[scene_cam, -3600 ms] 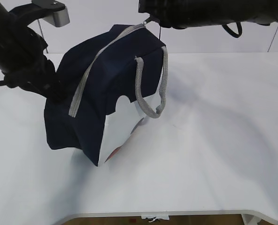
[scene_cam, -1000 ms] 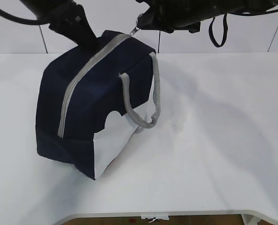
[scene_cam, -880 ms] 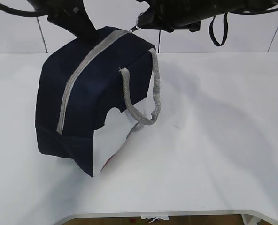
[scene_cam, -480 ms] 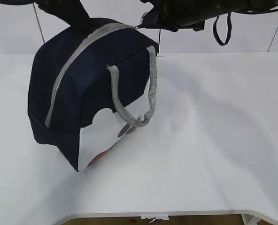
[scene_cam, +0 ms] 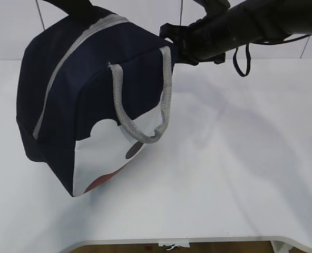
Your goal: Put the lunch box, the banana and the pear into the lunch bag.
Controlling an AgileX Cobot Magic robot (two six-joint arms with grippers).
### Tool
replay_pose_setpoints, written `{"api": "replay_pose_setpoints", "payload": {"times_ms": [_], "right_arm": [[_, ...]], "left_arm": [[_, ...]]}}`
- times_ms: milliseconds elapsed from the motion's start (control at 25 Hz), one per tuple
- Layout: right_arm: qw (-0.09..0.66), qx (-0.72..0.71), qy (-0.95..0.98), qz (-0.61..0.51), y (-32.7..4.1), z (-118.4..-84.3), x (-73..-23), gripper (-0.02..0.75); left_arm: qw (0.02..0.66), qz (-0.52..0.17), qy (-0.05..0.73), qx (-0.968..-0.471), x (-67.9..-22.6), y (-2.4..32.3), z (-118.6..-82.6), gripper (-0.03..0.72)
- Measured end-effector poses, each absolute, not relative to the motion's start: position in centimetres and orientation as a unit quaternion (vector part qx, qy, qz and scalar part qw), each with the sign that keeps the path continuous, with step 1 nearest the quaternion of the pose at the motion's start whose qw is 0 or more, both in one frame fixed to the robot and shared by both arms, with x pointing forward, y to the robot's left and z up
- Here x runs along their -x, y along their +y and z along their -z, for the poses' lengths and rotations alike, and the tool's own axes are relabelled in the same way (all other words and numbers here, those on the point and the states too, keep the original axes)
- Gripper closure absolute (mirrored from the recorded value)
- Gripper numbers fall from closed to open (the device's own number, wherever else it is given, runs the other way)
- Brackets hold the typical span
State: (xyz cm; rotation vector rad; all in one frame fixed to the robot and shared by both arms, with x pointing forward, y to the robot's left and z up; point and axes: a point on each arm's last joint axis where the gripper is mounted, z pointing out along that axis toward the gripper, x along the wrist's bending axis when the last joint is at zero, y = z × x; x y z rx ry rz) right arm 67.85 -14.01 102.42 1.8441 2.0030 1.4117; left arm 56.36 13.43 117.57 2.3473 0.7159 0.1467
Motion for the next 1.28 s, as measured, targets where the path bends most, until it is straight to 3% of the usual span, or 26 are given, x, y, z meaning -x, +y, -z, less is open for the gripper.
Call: {"api": "replay_pose_setpoints", "payload": {"times_ms": [480,680,800,1000,1080,1280], "right_arm": [[0.034,-0.584,0.681,-0.441,-13.9,-101.4,-67.8,0.737],[0.048,-0.572,0.699,-0.426,-14.3,-101.1,-67.8,0.716],[0.051,-0.568,0.706,-0.42,-14.3,-101.1,-67.8,0.619],[0.058,-0.561,0.714,-0.414,-14.4,-101.1,-67.7,0.346],[0.073,-0.547,0.729,-0.405,-14.6,-101.6,-67.5,0.277],[0.104,-0.5,0.784,-0.353,-15.3,-104.5,-66.7,0.233]], "left_arm": [[0.333,-0.058,0.274,-0.9,-56.4,13.5,-117.6,0.697],[0.323,-0.033,0.282,-0.903,-57.7,12.8,-115.6,0.697],[0.316,-0.022,0.286,-0.904,-58.3,12.6,-114.6,0.697],[0.314,-0.008,0.291,-0.904,-59.1,12.2,-113.5,0.697],[0.314,-0.003,0.293,-0.903,-59.4,12.0,-113.0,0.697],[0.315,-0.006,0.298,-0.901,-60.1,11.7,-112.3,0.697]]}}
